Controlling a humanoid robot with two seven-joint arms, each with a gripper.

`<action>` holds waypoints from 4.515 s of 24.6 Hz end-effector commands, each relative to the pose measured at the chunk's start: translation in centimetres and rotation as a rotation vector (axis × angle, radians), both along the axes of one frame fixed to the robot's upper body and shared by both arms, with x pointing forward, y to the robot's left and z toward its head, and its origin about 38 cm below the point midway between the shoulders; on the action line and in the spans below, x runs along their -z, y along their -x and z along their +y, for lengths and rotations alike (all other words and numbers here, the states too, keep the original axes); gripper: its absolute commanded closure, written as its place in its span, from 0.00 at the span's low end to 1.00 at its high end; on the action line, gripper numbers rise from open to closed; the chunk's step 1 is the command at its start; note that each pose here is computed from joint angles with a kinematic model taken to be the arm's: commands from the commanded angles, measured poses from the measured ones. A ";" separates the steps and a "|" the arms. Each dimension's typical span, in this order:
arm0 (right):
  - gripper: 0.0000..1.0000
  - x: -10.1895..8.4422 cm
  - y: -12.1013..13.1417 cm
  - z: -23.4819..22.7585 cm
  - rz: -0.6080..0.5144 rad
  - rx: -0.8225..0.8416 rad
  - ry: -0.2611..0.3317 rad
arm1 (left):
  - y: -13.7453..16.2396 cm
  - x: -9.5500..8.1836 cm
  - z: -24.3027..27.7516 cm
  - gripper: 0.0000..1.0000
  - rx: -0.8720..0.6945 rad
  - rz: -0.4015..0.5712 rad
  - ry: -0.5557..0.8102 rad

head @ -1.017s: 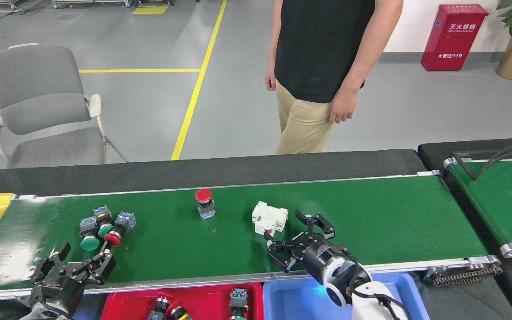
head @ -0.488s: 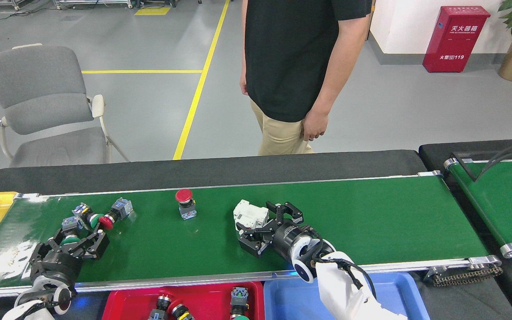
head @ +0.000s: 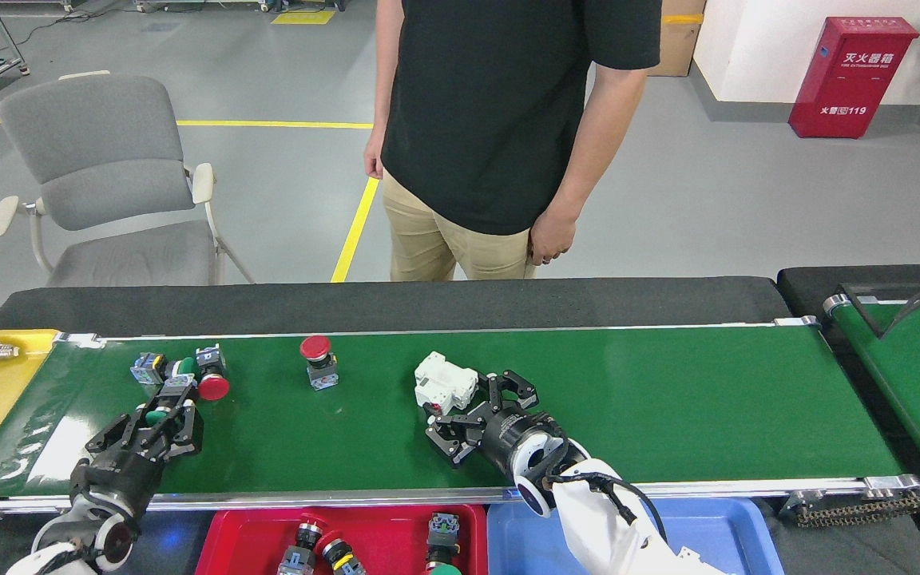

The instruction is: Pick switch part from conveyor to tray

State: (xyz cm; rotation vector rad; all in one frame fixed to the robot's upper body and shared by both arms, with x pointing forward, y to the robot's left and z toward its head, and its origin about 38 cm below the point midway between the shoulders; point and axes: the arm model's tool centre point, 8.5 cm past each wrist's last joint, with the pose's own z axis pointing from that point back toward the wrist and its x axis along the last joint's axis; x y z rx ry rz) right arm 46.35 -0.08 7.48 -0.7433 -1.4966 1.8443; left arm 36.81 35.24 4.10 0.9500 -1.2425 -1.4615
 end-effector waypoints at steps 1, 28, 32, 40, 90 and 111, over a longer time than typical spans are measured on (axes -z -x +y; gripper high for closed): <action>0.93 -3.8 -0.9 -1.1 -0.110 -0.004 -0.048 | 2.6 -1.6 -2.2 0.83 0.169 -0.054 0.001; 0.00 0.7 16.6 -24.1 -0.182 0.629 -0.258 | 14.4 -0.4 6.6 0.00 -0.360 0.003 -0.071; 0.00 0.9 16.6 -24.6 -0.212 0.680 -0.147 | 9.3 -1.4 8.4 0.00 -0.360 -0.028 -0.115; 0.00 1.0 16.6 -24.1 -0.208 0.632 -0.129 | 1.6 -1.8 9.3 0.00 -0.331 -0.009 -0.141; 0.00 2.2 17.8 -25.9 -0.156 0.594 -0.147 | 10.7 -3.3 2.4 0.00 -0.230 -0.133 -0.023; 0.00 2.9 19.9 -27.0 -0.097 0.609 -0.221 | 9.8 -2.0 6.1 0.00 -0.240 -0.060 -0.131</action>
